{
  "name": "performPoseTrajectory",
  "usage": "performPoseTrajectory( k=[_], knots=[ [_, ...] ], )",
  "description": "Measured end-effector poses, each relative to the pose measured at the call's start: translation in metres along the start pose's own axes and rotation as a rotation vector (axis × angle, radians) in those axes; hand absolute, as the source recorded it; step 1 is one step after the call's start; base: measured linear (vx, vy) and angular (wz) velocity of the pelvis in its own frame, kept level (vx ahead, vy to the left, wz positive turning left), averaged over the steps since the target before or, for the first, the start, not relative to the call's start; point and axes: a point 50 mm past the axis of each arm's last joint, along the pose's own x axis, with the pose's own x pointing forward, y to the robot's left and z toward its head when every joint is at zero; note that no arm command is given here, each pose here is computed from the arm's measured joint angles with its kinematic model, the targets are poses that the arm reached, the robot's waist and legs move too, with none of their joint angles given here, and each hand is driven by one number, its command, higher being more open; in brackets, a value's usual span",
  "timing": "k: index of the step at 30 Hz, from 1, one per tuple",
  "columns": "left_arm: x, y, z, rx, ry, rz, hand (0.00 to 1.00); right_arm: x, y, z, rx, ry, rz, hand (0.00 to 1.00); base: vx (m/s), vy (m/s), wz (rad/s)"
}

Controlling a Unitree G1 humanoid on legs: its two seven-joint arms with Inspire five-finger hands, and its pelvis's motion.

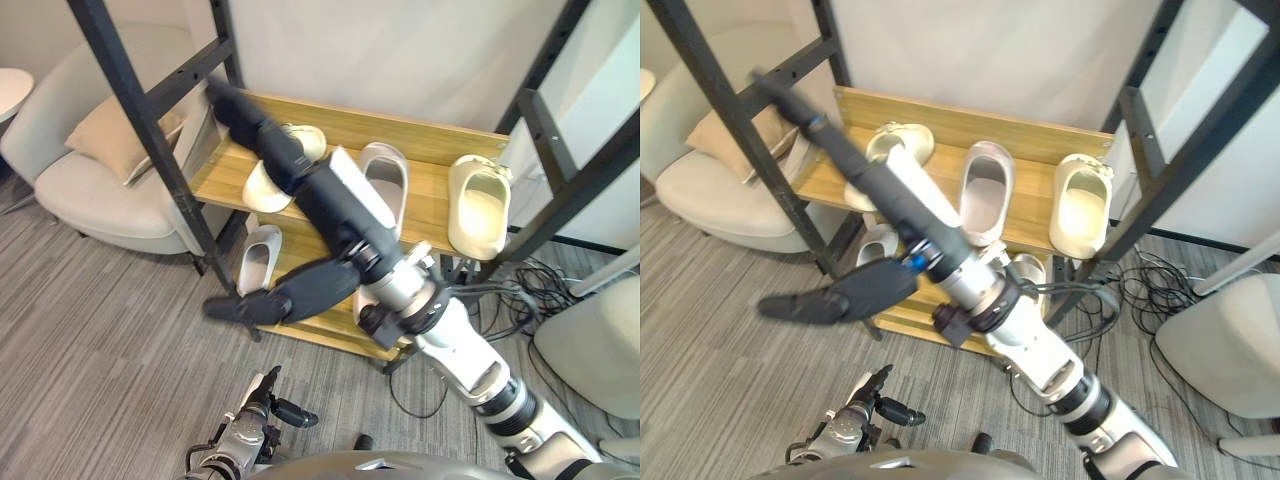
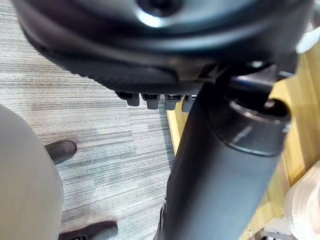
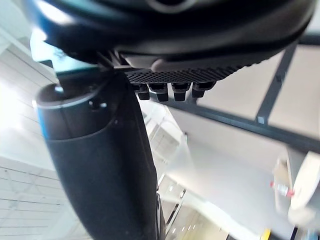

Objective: Organize the slippers on the shoe rack

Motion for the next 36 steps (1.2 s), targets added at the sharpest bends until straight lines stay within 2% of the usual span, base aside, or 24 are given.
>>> performPoseTrajectory(
  k=[8, 15, 28, 36],
  knots=[
    [-0.001, -0.007, 0.007, 0.029, -0.047, -0.04, 1.0, -0.005, -0.049, 0.009, -0.409, -0.01, -0.159, 1.0, 0.0, 0.001, -0.02],
    [-0.002, -0.009, 0.006, 0.022, -0.059, -0.068, 1.0, -0.015, -0.081, -0.003, -0.607, 0.097, -0.284, 1.0, 0.0, 0.0, 0.0],
    [-0.002, -0.011, 0.008, 0.019, -0.07, -0.093, 1.0, -0.038, -0.114, -0.034, -0.694, 0.344, -0.38, 1.0, 0.0, 0.0, 0.0],
    [-0.003, -0.012, 0.01, 0.014, -0.081, -0.101, 1.0, -0.06, -0.126, -0.064, -0.695, 0.541, -0.366, 1.0, 0.01, 0.009, 0.01]
  ],
)
